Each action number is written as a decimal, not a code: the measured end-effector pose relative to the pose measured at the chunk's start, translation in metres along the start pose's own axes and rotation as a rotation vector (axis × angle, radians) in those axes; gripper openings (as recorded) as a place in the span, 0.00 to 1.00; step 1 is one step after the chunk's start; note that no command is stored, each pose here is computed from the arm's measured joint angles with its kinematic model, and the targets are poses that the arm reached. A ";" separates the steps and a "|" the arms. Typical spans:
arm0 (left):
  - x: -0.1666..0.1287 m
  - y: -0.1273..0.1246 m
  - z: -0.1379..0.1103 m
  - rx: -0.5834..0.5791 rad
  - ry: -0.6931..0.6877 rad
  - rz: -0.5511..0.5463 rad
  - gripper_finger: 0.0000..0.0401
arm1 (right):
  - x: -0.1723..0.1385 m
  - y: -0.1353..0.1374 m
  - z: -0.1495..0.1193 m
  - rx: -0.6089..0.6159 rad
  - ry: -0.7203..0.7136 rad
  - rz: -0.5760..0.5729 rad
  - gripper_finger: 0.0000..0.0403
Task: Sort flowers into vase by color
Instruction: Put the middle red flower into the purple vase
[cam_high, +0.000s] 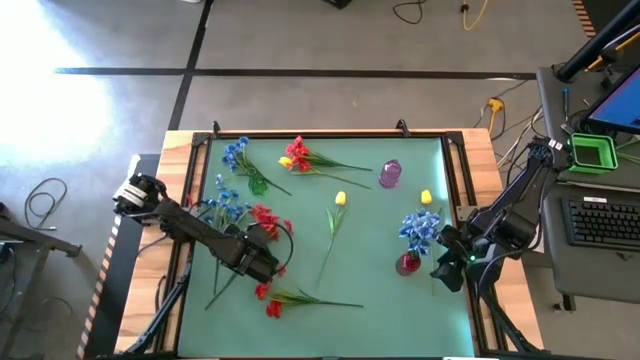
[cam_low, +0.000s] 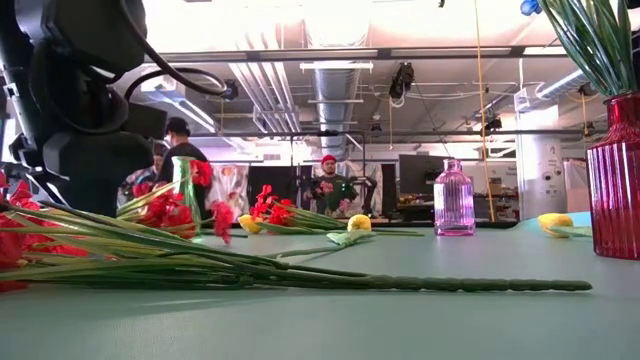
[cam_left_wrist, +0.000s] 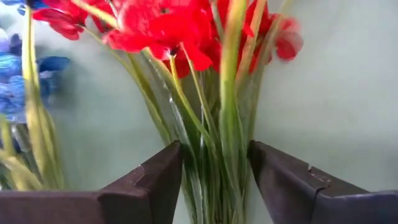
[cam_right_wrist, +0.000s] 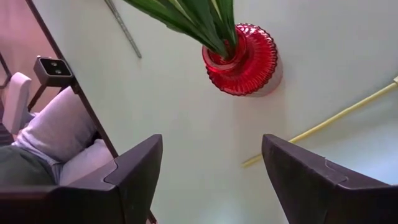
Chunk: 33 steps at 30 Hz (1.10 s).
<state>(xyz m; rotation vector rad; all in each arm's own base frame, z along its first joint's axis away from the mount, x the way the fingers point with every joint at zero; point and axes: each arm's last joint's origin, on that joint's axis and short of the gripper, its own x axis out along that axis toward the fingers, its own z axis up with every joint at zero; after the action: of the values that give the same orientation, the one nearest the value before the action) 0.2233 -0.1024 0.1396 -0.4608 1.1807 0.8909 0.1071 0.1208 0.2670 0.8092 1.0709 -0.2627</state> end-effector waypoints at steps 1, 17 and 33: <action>0.000 0.000 0.000 0.000 0.000 0.000 0.42 | 0.000 0.000 0.000 0.000 0.000 0.000 0.67; -0.008 -0.003 0.003 0.016 0.023 -0.005 0.01 | 0.000 0.000 0.000 -0.023 0.001 0.001 0.66; -0.105 -0.001 0.047 0.155 -0.269 -0.232 0.00 | -0.009 -0.004 0.002 -0.070 -0.001 0.043 0.64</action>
<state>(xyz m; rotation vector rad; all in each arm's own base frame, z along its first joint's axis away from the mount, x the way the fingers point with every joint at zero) 0.2405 -0.1064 0.2533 -0.3321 0.9203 0.6333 0.1019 0.1145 0.2733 0.7680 1.0554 -0.1884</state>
